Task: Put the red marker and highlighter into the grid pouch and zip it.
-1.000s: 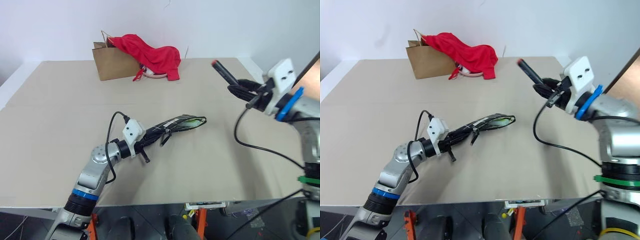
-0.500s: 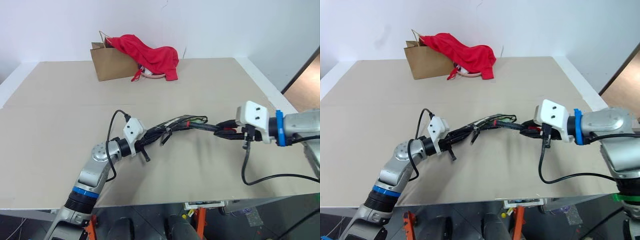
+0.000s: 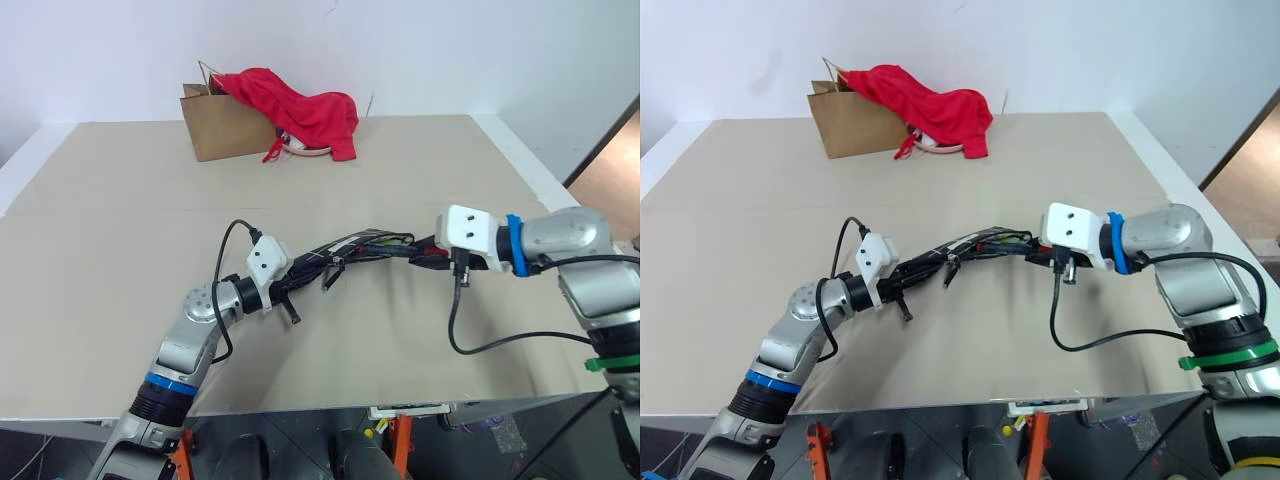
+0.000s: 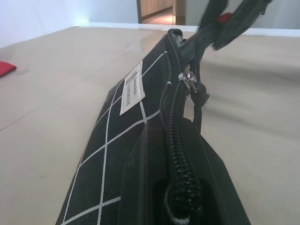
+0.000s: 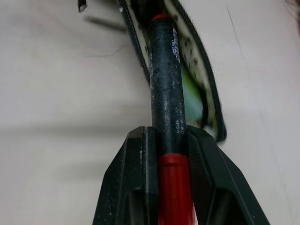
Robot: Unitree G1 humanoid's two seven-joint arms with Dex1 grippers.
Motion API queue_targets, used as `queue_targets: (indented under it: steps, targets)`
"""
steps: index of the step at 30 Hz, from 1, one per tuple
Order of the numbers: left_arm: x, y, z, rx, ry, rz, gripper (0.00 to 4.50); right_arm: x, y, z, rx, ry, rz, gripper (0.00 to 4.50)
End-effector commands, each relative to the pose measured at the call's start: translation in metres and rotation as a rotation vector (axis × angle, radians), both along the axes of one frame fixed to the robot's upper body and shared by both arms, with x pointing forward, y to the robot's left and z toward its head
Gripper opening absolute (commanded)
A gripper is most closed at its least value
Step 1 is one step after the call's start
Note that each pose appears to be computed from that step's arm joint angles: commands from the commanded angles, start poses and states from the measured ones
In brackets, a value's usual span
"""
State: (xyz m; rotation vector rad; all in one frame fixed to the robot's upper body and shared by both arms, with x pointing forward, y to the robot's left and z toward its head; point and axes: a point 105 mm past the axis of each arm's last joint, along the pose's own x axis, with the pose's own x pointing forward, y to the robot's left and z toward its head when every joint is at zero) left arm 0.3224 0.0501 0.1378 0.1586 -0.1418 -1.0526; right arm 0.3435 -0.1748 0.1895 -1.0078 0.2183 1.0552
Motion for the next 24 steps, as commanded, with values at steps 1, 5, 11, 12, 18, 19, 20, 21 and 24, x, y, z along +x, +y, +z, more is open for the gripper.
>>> queue_targets:
  steps: [1, 5, 11, 12, 18, 19, 20, 21, 24]
  targets:
    - [-0.001, -0.002, 0.012, -0.010, -0.052, -0.016, 0.00, 0.004, 0.016, 0.005, -0.054, -0.046, 0.079, 0.56]
    - [-0.001, -0.002, 0.012, -0.007, -0.054, -0.019, 0.00, 0.007, 0.041, -0.001, -0.079, -0.059, 0.165, 0.56]
    - [-0.001, -0.003, 0.012, -0.003, -0.063, -0.020, 0.00, 0.004, 0.072, -0.018, -0.086, -0.054, 0.284, 0.56]
    - [-0.001, -0.003, 0.012, -0.004, -0.063, -0.019, 0.00, 0.005, 0.072, -0.019, -0.086, -0.058, 0.285, 0.56]
    - [-0.003, -0.001, 0.011, -0.005, -0.059, -0.015, 0.00, 0.012, 0.059, -0.016, -0.081, -0.081, 0.248, 0.56]
    - [-0.004, -0.001, 0.010, -0.005, -0.058, -0.015, 0.00, 0.012, 0.057, -0.013, -0.074, -0.085, 0.245, 0.56]
    - [-0.004, -0.001, 0.010, -0.006, -0.057, -0.016, 0.00, 0.011, 0.057, -0.010, -0.056, -0.083, 0.246, 0.56]
    - [-0.004, -0.002, 0.010, -0.007, -0.056, -0.017, 0.00, 0.009, 0.059, -0.009, -0.040, -0.078, 0.251, 0.56]
    - [-0.003, -0.003, 0.010, -0.009, -0.057, -0.021, 0.00, 0.003, 0.066, -0.010, -0.014, -0.064, 0.279, 0.56]
